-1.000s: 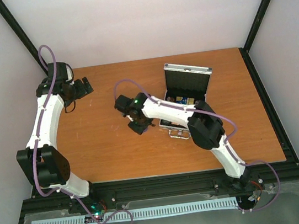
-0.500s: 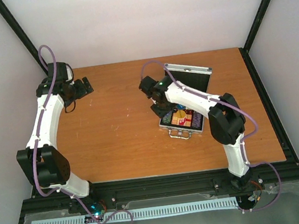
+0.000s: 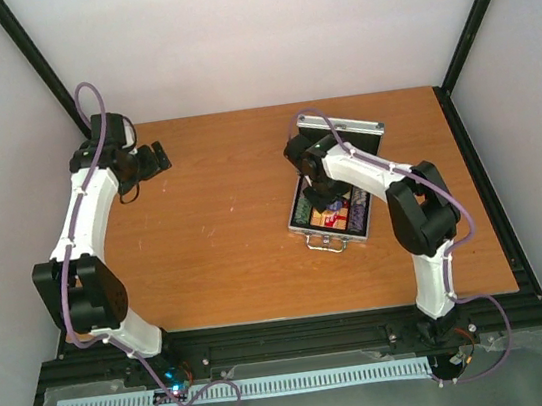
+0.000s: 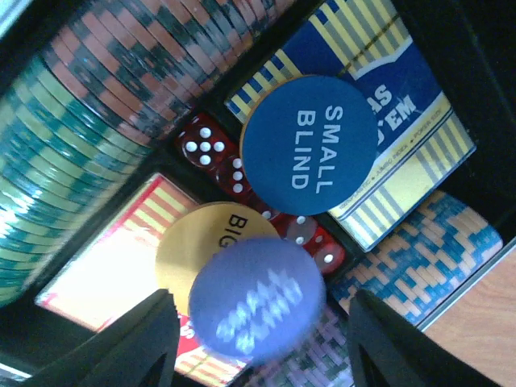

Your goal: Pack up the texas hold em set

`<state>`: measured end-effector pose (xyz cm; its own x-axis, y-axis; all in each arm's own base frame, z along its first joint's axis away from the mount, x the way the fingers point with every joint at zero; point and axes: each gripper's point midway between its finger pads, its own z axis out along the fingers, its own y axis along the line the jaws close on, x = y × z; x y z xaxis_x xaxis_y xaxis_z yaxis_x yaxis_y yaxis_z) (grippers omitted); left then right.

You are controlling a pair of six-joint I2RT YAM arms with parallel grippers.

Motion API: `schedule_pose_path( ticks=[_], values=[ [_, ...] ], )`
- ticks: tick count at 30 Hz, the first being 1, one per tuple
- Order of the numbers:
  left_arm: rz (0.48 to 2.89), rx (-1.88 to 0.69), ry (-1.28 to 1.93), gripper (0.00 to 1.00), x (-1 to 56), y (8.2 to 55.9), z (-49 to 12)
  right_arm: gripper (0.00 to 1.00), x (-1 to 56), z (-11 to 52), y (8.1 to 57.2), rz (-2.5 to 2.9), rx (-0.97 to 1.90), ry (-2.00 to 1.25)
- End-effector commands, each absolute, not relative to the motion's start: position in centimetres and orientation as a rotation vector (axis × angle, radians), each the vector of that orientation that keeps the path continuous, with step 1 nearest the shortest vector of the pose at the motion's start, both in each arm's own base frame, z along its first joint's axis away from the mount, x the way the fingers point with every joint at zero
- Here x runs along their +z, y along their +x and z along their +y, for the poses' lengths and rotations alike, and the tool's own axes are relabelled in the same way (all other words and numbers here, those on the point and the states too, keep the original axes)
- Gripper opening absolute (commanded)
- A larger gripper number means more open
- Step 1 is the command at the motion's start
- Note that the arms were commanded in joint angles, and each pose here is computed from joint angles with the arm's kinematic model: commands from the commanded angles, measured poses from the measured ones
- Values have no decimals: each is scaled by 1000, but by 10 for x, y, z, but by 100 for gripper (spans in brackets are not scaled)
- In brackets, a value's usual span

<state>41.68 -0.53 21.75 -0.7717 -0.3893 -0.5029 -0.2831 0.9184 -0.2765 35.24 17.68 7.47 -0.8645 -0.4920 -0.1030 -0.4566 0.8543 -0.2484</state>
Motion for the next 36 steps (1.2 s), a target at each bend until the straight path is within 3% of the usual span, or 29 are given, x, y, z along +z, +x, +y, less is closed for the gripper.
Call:
schedule_pose_path(
  ticks=[1, 5, 9, 12, 24, 36],
  values=[
    [2450, -277, -479, 100, 235, 429, -5, 61, 90, 172, 363, 2803, -315, -718],
    [2442, -285, -474, 100, 237, 433, -5, 79, 97, 173, 366, 2781, -309, -717],
    [2442, -291, -466, 100, 237, 434, -6, 87, 106, 176, 366, 2766, -279, -707],
    [2447, -301, -452, 100, 236, 434, -9, 99, 118, 180, 365, 2748, -234, -695],
    [2458, -347, -388, 100, 240, 437, -35, 100, 203, 211, 342, 2586, 111, -753],
    [2467, -366, -333, 100, 241, 437, -59, 100, 302, 191, 393, 2381, -5, -600]
  ],
)
